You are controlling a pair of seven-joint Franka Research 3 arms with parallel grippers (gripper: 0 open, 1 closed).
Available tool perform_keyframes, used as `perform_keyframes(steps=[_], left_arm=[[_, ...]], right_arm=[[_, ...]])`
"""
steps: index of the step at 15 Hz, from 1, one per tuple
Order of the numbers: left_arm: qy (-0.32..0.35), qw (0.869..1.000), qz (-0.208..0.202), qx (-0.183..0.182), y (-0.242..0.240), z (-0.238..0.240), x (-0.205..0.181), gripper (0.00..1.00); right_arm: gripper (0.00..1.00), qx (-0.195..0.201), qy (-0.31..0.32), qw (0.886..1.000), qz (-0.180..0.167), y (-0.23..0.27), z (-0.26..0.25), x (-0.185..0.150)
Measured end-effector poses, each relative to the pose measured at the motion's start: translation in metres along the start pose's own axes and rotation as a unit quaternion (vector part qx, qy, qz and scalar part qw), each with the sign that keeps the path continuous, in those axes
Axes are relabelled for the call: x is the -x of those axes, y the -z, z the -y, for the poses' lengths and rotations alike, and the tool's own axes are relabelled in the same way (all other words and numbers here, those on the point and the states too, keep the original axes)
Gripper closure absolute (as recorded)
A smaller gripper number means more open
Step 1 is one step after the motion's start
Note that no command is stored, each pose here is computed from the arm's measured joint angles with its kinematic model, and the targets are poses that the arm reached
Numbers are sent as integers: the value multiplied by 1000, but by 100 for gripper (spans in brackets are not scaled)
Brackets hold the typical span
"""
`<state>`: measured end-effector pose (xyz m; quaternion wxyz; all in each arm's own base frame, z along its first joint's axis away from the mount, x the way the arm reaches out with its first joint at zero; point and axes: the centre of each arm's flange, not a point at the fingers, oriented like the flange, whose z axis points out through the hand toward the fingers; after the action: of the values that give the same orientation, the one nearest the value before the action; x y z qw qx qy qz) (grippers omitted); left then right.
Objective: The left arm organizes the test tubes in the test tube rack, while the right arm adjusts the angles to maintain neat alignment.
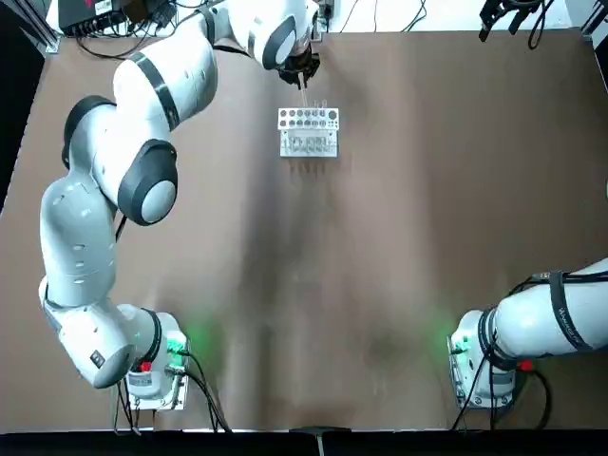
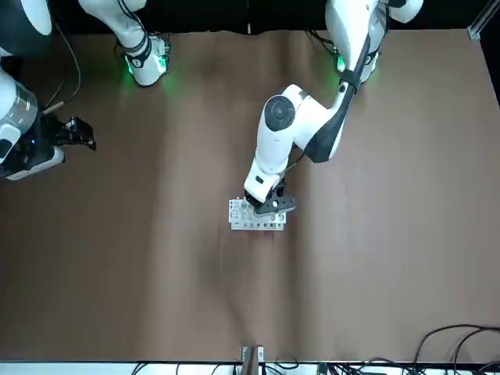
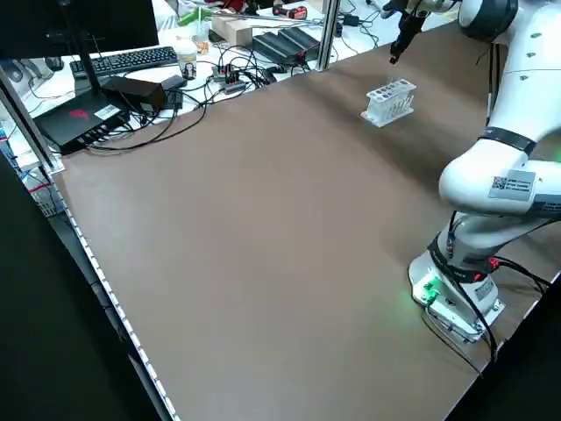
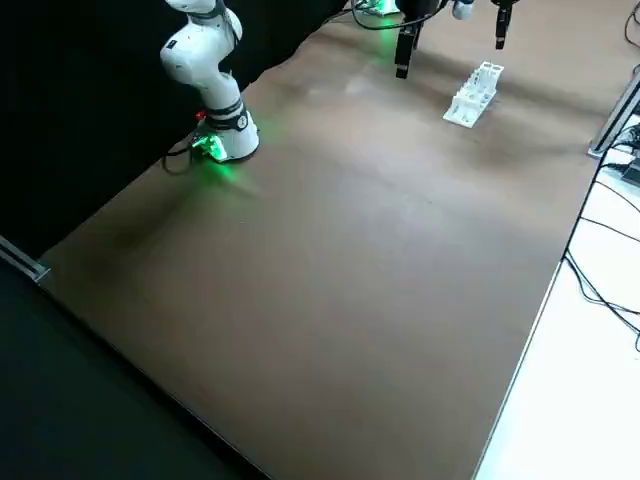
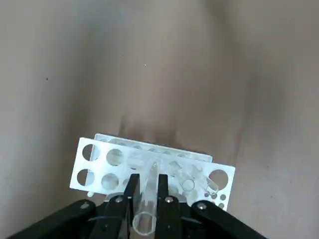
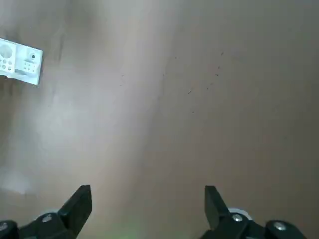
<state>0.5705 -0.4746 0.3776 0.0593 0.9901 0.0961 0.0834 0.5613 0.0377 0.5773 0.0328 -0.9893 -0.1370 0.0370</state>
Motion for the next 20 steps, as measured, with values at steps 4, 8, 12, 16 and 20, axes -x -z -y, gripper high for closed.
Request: perform_keyframes(steps=[4,8,12,16,20], left_arm=[[0,1000,0,0,0,0,0,79],[0,1000,0,0,0,0,0,78],[0,1000,0,0,-1,0,0,78],[-3,1000,0,1,0,-3,4,73],[0,1000,-4,2,2,0,-1,53]], right_arm=[[0,0,0,1000,0,0,0,0],[0,0,0,1000,0,0,0,0],[0,0,0,1000,0,0,0,0],[0,0,0,1000,0,0,0,0],[0,0,0,1000,0,0,0,0]])
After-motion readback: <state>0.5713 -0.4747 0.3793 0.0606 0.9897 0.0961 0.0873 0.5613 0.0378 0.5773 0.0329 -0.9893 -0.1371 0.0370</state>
